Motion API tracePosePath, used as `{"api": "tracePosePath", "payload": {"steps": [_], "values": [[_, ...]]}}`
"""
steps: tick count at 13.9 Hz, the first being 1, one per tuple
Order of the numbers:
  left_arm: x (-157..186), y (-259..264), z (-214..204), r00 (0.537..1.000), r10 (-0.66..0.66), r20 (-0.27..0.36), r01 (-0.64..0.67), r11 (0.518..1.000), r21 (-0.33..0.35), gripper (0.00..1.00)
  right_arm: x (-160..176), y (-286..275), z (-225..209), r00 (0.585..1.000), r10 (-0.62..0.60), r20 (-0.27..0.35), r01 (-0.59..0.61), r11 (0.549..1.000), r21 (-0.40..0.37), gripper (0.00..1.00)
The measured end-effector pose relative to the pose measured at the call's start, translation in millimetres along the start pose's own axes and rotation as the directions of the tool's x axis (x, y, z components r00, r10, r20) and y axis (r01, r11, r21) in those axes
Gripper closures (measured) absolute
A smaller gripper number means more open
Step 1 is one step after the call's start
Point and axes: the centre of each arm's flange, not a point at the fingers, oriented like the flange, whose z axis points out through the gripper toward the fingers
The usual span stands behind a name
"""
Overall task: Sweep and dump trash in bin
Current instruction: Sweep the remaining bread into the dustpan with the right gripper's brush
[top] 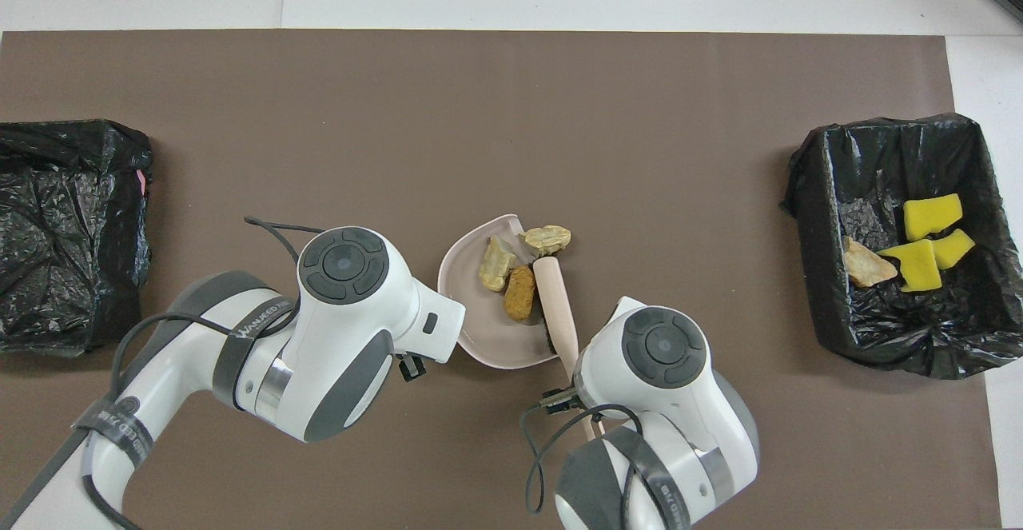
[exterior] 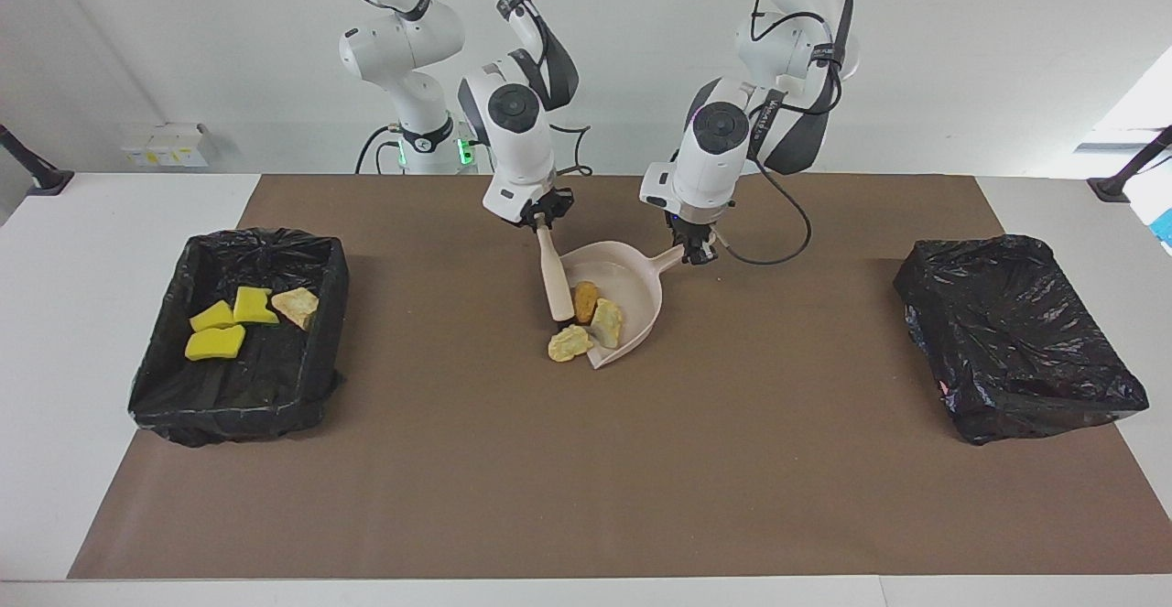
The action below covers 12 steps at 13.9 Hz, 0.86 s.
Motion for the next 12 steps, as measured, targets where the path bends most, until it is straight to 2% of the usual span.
{"api": "tracePosePath", "payload": {"steps": [3,6,8,10,12], "values": [[1,-1,-1,0.998,-0.054,-0.012,0.054,0.999,0.008,0.68,2,-42,-21,0.997,-0.074,-0.017,0.075,0.997,0.025,0.74],[2,-1,-1,0.997,-0.076,-0.018,0.077,0.997,0.011,0.68,12,-26,-57,0.998,-0.053,0.038,0.052,0.999,0.013,0.74],[2,-1,0,0.995,-0.095,-0.019,0.095,0.995,0.011,0.68,23,11,-69,0.999,-0.028,0.026,0.029,0.997,-0.072,0.74],[2,-1,0,0.993,-0.118,-0.02,0.118,0.993,0.011,0.68,36,48,-70,1.0,0.011,0.006,-0.01,0.993,-0.121,0.74],[2,-1,-1,0.992,-0.126,-0.023,0.127,0.992,0.013,0.68,52,82,-67,0.999,-0.026,-0.021,0.022,0.983,-0.185,0.74]]}}
